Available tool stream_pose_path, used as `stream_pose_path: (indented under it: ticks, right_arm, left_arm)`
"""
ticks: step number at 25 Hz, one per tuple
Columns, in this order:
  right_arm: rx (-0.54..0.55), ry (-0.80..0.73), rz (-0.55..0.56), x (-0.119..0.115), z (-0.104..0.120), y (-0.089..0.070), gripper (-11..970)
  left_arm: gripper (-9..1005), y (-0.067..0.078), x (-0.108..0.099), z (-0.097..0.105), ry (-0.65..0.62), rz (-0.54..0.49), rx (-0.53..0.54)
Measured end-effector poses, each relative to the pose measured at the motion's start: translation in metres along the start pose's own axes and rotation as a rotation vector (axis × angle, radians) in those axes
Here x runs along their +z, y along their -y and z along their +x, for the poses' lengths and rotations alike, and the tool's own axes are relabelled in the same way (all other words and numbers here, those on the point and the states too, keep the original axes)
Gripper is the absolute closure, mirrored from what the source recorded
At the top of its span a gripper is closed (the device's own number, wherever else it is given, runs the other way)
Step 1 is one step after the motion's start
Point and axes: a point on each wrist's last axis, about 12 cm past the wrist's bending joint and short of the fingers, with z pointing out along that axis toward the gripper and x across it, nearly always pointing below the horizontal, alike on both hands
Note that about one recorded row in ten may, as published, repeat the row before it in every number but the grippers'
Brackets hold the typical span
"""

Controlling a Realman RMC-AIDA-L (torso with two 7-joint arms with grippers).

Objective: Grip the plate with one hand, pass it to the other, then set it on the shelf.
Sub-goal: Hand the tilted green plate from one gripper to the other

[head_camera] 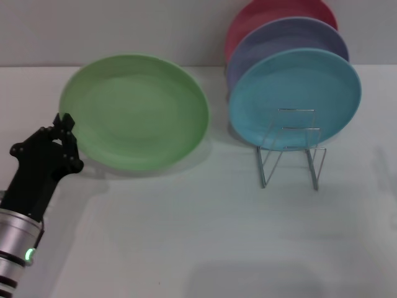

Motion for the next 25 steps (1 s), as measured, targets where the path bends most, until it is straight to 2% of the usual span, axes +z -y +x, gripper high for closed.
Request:
stream_pose_path:
  ticks: [2, 3, 4, 10, 11, 12, 16, 21, 25]
  right_arm:
    - [-0.008, -0.009, -0.014, 0.0, 0.004, -0.011, 324]
    - [-0.008, -0.009, -0.014, 0.0, 0.004, -0.011, 325]
    - [-0.015, -0.016, -0.024, 0.001, 0.007, -0.022, 326]
    - [0.01, -0.055, -0.055, 0.008, 0.018, -0.049, 323]
    - [0.011, -0.069, -0.064, 0.011, 0.021, -0.058, 324]
    - [0.011, -0.069, -0.064, 0.011, 0.021, -0.058, 324]
    - [0.01, -0.114, -0.088, 0.018, 0.029, -0.077, 326]
    - [0.051, -0.208, -0.169, 0.027, 0.043, -0.1, 325]
    - [0.068, -0.249, -0.206, 0.029, 0.048, -0.109, 324]
  left_arm:
    - [962, 0.005, 0.001, 0.001, -0.001, -0.01, 0.014]
    - [962, 0.008, 0.001, 0.001, 0.0, -0.015, 0.019]
    - [963, 0.009, 0.002, 0.001, 0.002, -0.025, 0.021]
    - [962, 0.01, 0.006, -0.001, 0.012, -0.059, 0.02]
    - [962, 0.01, 0.008, -0.001, 0.016, -0.059, 0.019]
    - [962, 0.01, 0.008, -0.001, 0.016, -0.059, 0.019]
    - [963, 0.01, 0.016, -0.004, 0.026, -0.054, 0.018]
    - [963, 0.011, 0.022, -0.004, 0.027, -0.063, 0.014]
    - [963, 0.011, 0.021, -0.003, 0.021, -0.08, 0.017]
